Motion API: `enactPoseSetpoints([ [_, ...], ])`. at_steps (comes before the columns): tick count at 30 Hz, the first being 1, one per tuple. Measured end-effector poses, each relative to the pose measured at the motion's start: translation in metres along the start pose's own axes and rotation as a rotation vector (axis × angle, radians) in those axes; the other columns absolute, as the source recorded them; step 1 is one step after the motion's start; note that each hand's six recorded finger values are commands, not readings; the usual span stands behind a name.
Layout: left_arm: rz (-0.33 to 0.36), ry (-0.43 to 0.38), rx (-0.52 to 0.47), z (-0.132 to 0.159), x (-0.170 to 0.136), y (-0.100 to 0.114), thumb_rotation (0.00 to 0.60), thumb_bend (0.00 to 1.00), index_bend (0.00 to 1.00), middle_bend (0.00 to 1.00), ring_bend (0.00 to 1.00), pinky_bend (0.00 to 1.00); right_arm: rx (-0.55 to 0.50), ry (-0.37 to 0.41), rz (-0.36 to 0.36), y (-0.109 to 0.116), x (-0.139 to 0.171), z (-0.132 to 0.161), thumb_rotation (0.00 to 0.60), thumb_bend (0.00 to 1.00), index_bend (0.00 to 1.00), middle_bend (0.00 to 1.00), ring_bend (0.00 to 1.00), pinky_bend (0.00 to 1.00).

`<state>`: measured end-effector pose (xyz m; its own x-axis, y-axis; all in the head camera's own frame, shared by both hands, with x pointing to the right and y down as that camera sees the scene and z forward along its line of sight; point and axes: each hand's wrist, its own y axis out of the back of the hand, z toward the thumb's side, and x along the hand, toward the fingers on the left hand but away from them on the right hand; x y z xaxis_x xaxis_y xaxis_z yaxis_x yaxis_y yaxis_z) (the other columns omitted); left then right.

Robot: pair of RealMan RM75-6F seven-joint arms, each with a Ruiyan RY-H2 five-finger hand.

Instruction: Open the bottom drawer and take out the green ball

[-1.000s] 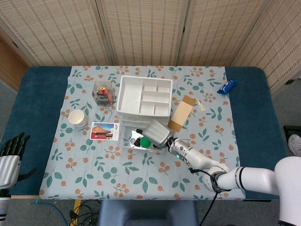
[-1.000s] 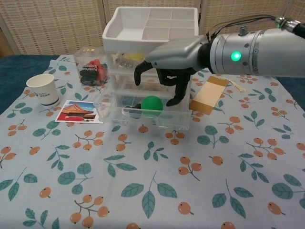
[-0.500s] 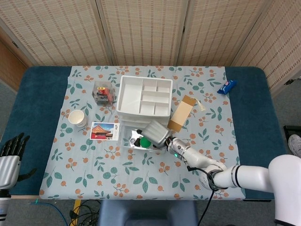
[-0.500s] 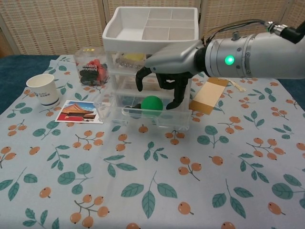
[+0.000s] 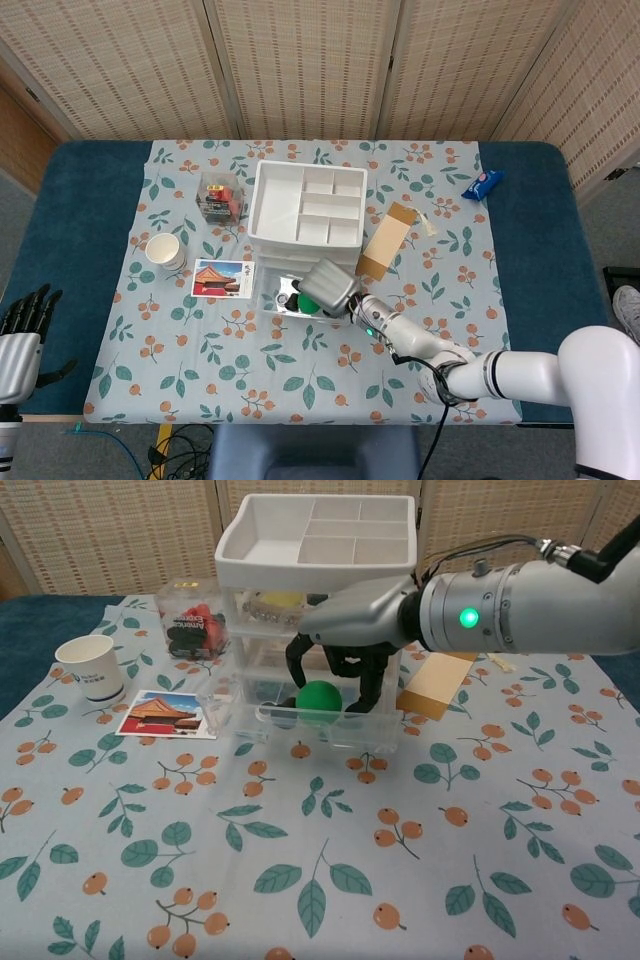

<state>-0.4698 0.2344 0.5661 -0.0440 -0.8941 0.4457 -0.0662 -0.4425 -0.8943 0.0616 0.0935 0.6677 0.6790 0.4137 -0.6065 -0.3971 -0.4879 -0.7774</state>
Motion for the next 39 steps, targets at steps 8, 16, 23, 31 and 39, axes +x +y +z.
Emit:
enactPoseSetpoints([
  [8,-0.002,0.0,0.0,0.0,0.0,-0.001,0.6,0.13,0.0,0.0,0.03,0.07,0.007,-0.006,0.008,-0.004,-0.003,0.001,0.6,0.28,0.39,0.93,1.0,1.0],
  [16,-0.001,0.004,-0.002,-0.002,-0.001,-0.001,0.6,0.13,0.0,0.0,0.03,0.07,-0.002,-0.017,-0.017,-0.001,-0.004,0.0,0.6,0.32,0.49,0.93,1.0,1.0],
  [23,0.002,0.0,-0.003,-0.001,0.0,0.0,0.6,0.13,0.0,0.0,0.03,0.07,-0.04,-0.02,-0.075,0.011,0.002,-0.001,0.6,0.33,0.5,0.93,1.0,1.0],
  [31,0.01,-0.016,0.0,0.002,0.004,0.002,0.6,0.13,0.0,0.0,0.03,0.07,-0.094,-0.05,-0.185,0.032,0.035,-0.015,0.6,0.33,0.5,0.93,1.0,1.0],
  [39,0.013,-0.041,-0.002,0.009,0.009,0.003,0.6,0.13,0.0,0.0,0.03,0.07,-0.148,-0.176,-0.261,0.025,0.096,-0.057,0.6,0.33,0.5,0.93,1.0,1.0],
])
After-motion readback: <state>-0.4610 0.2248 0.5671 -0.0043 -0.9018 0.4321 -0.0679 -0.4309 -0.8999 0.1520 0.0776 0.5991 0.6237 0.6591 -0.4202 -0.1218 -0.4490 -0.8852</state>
